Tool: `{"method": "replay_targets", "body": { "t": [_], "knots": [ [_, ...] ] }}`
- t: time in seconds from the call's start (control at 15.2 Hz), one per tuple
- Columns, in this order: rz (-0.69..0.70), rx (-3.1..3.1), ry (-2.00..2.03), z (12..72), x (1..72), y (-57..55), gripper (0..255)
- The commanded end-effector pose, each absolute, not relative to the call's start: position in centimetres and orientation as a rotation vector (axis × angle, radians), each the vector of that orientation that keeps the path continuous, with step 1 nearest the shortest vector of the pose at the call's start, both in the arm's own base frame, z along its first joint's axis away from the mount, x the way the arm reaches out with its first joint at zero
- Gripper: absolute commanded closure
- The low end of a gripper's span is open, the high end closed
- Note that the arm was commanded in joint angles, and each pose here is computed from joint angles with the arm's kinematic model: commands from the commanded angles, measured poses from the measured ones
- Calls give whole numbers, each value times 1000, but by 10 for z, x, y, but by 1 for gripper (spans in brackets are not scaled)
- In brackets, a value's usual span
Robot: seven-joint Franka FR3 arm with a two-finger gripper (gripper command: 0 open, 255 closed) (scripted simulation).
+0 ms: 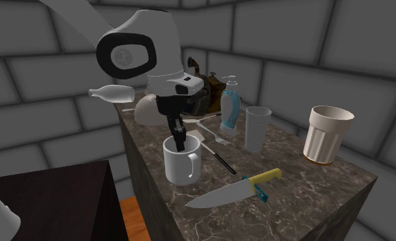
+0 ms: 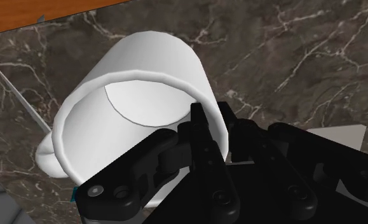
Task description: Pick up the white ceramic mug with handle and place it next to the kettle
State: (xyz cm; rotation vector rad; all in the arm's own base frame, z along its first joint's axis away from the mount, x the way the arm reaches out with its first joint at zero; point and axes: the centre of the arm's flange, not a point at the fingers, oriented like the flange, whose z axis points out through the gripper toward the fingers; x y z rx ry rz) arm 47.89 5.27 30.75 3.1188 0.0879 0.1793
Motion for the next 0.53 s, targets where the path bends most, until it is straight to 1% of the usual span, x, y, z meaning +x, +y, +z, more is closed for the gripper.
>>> {"method": "replay_targets", "body": {
  "t": [0.0, 0.46],
  "knots": [
    [179, 3119, 88, 317, 479, 54, 255],
    [179, 3119, 88, 354, 479, 54, 255]
  ]
}}
